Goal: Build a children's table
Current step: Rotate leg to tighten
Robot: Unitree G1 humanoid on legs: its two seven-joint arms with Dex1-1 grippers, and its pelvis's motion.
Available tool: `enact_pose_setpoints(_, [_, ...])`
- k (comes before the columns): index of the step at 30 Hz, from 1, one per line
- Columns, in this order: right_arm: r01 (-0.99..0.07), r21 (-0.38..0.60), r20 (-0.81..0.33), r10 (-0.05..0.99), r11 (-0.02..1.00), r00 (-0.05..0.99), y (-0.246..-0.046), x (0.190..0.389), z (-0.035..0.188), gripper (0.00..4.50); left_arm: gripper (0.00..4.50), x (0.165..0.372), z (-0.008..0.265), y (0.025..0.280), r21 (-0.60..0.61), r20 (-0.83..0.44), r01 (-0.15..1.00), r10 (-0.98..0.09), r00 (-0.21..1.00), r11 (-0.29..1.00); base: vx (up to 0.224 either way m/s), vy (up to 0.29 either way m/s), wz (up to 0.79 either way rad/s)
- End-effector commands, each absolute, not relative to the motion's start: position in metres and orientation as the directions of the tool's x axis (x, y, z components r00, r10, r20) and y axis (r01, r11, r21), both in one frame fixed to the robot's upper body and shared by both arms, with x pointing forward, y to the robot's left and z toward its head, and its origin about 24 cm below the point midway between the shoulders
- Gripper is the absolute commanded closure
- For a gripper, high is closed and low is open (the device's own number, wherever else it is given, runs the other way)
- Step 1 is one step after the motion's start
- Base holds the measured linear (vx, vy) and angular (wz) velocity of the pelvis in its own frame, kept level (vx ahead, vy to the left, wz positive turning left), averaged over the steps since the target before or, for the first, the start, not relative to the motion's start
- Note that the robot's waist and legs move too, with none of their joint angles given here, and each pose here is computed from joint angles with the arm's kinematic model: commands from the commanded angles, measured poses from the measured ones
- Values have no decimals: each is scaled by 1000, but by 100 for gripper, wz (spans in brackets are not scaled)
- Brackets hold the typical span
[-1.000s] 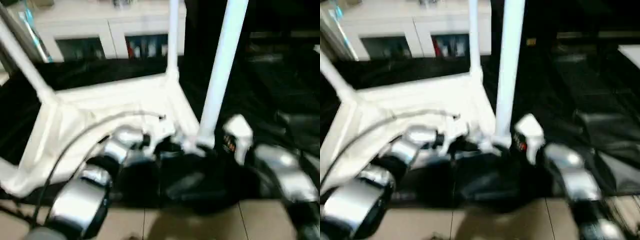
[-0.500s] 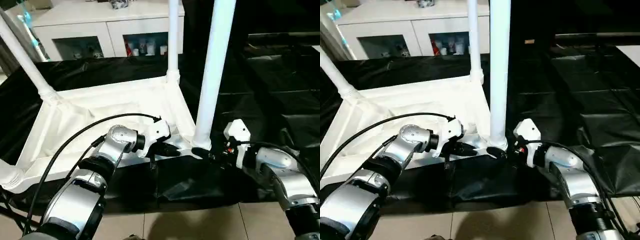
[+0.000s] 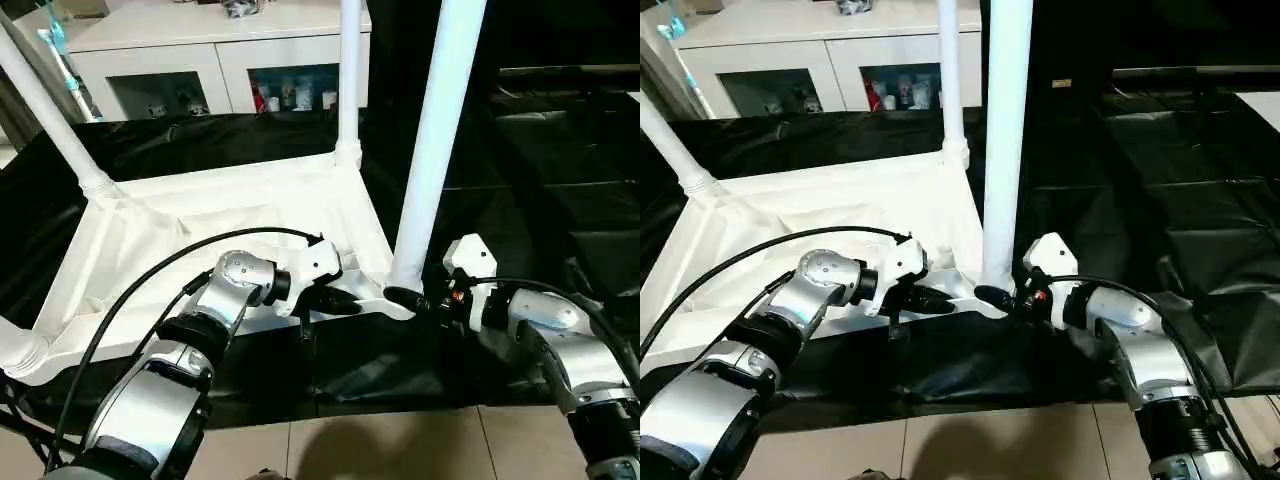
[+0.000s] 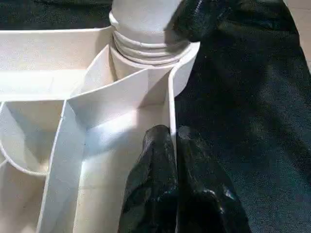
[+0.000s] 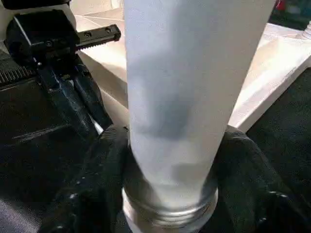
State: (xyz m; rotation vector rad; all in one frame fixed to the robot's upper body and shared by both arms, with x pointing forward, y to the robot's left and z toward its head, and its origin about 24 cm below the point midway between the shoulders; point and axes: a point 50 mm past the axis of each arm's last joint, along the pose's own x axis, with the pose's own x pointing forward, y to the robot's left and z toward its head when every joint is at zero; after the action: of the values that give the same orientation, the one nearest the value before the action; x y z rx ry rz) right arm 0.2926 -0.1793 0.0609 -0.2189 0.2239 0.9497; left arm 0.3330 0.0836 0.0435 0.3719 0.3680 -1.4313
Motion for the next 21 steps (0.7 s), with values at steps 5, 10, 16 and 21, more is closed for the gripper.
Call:
enact_pose_setpoints(5, [-845, -72, -332, 786, 530, 522, -175, 290, 52, 234, 450, 328, 40, 84, 6, -446, 996, -891, 84, 90, 0, 0, 0])
enact_pose_setpoints(10, [-851, -68, -341, 789, 521, 511, -173, 289, 49, 240, 450, 328, 39, 86, 3, -445, 995, -891, 86, 95, 0, 0, 0])
enact_pose_setpoints(16, [-807, -48, -314, 758, 589, 572, -167, 294, 45, 242, 450, 329, 38, 85, 12, -440, 992, -890, 122, 129, 0, 0, 0])
enact_pose_setpoints(21, [-775, -41, -335, 722, 631, 605, -161, 296, 39, 243, 450, 334, 40, 82, 27, -435, 981, -882, 183, 190, 0, 0, 0])
